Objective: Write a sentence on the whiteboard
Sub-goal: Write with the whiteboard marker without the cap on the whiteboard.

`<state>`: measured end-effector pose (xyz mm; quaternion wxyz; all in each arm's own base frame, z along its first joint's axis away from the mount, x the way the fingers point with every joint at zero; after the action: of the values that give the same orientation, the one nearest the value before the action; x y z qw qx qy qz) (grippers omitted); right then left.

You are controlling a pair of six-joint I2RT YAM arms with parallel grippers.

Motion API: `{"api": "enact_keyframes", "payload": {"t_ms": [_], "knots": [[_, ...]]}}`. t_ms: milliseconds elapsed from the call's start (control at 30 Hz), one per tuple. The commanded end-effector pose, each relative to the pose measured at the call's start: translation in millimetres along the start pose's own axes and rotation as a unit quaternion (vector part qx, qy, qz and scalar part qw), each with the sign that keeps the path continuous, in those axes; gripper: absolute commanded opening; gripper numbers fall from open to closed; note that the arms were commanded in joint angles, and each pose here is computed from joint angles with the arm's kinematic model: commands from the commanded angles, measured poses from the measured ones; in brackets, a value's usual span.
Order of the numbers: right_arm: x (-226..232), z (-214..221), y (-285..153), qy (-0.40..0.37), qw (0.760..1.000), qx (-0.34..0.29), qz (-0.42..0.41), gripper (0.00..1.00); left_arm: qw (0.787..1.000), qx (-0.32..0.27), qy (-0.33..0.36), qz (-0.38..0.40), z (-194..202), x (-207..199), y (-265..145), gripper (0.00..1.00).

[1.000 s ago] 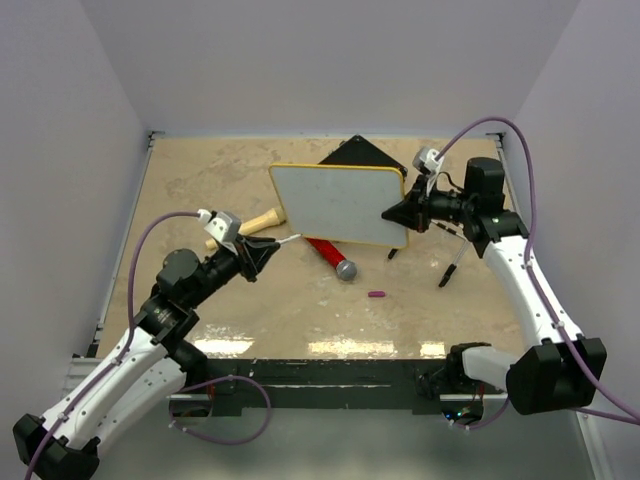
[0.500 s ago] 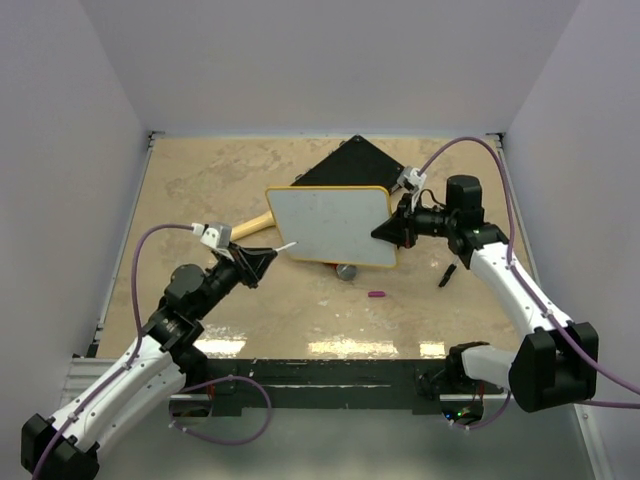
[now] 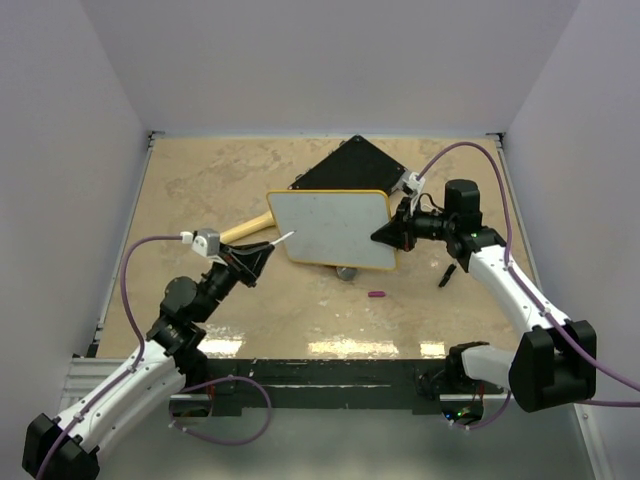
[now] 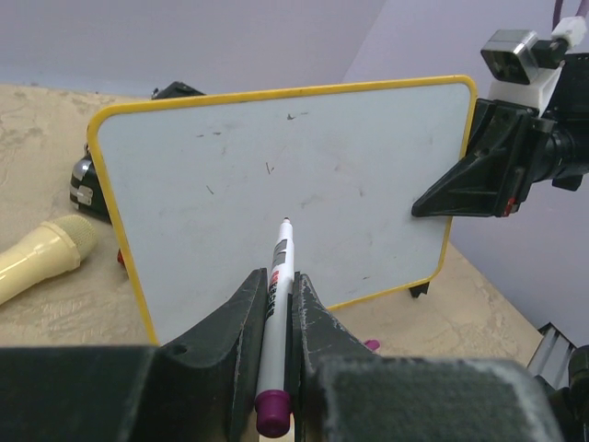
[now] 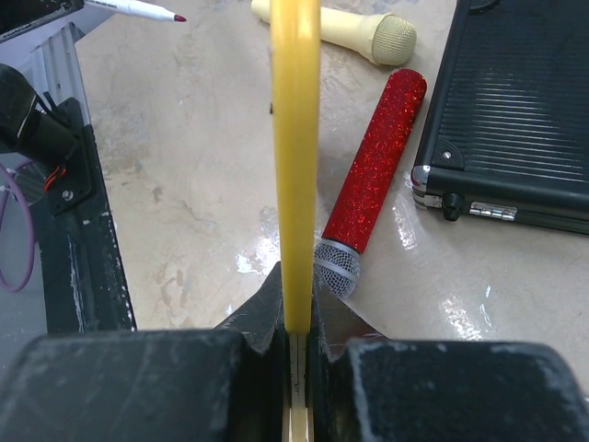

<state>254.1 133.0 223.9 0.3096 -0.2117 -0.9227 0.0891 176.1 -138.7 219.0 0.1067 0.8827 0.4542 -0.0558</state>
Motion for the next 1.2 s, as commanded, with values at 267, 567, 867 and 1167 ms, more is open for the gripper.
{"api": "enact_keyframes", "payload": {"t_ms": [267, 567, 867, 1167], "knots": [[9.6, -16.7, -0.7, -0.048, 0.998, -0.031, -0.036, 0.0, 0.994, -0.105, 0.019, -0.003, -23.9, 1.7, -2.7, 0.0], [9.0, -16.1, -2.5, -0.047, 0.998, -0.031, -0.042, 0.0, 0.991, -0.127, -0.03, -0.013, -14.1, 4.0, -11.6, 0.0], [9.1, -17.0, -3.5, -0.049, 0.997, -0.032, -0.044, 0.0, 0.995, -0.102, -0.017, -0.016, -9.4, 5.1, -10.6, 0.0], [10.0, -17.9, -3.1, -0.046, 0.997, -0.033, -0.052, 0.0, 0.995, -0.096, -0.014, -0.032, -7.6, 8.7, -10.0, 0.0]]}}
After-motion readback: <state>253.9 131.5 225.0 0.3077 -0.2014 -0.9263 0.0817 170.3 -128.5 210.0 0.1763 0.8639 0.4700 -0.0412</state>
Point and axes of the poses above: each gripper's point midway between its finger pads, its own y axis out along the fingers, its own x axis along the line the jaws close on, z = x × y, the point moved 7 cm from there along -y, back along the fingers, and after that the axes turned 15 degrees about y, right-handed, at the moved point
